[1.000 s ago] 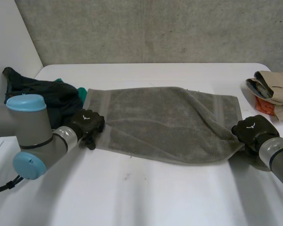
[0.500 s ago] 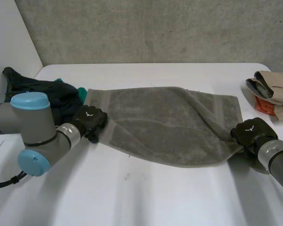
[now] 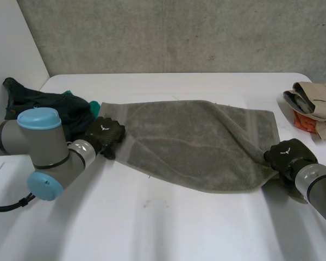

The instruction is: Fold the laundry.

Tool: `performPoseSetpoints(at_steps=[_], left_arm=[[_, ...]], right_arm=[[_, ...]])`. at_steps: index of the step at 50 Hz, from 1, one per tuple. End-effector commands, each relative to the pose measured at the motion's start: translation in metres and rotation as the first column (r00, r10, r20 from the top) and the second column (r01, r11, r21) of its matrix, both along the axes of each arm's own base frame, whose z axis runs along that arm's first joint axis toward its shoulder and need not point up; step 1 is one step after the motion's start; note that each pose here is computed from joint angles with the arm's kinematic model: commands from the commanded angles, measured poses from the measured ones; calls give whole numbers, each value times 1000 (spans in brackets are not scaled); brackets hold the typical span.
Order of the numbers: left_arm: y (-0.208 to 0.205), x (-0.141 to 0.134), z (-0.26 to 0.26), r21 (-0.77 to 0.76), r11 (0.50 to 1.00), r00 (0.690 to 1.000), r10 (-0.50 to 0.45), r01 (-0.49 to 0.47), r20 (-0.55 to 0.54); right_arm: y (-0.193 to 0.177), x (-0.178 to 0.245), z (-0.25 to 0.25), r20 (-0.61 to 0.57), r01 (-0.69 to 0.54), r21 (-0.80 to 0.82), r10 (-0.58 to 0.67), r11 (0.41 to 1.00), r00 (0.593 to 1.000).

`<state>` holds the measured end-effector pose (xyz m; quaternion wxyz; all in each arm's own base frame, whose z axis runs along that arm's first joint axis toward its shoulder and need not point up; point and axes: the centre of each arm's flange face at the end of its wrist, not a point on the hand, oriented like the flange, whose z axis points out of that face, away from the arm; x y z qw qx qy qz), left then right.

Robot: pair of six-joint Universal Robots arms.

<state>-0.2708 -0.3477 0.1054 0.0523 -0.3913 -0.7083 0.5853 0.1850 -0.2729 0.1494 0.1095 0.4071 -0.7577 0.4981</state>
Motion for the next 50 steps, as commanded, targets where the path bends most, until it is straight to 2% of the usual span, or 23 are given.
performPoseSetpoints(at_steps=[1, 13, 16, 19, 27, 33, 38, 42, 46, 50], left_arm=[[-4, -2, -4, -1, 1000, 1000, -4, 4, -1], [-8, -13, 6, -50, 999, 1000, -3, 3, -11], [-3, -15, 25, -84, 996, 1000, 22, -23, -13], [5, -8, 77, -171, 984, 998, 48, -56, -47], [73, 21, 142, -179, 981, 997, 66, -73, -46], [130, 56, 157, -27, 992, 992, 122, -121, 22], [158, 73, 170, 52, 986, 987, 153, -156, 55], [157, 79, 178, 44, 983, 983, 175, -177, 51], [145, 78, 169, 54, 982, 983, 178, -181, 51], [112, 69, 131, 124, 975, 981, 172, -182, 85]], right_arm=[[0, 0, -1, 0, -1, 2, 1, 1000, 1000], [-2, -2, -1, -3, 9, 2, -9, 1000, 1000], [-4, -3, 2, -3, 15, -7, -15, 1000, 1000], [-5, -3, 13, 0, 16, -33, -16, 999, 1000], [14, -12, 71, -77, 5, -132, -15, 991, 997], [25, -34, 103, -160, 28, -164, -54, 986, 986], [34, -44, 130, -246, 2, -218, -57, 976, 968], [33, -44, 144, -239, 1, -267, -67, 964, 969], [31, -44, 136, -228, 0, -240, -57, 971, 972], [4, -42, 81, -237, 0, -31, -7, 1000, 972]])
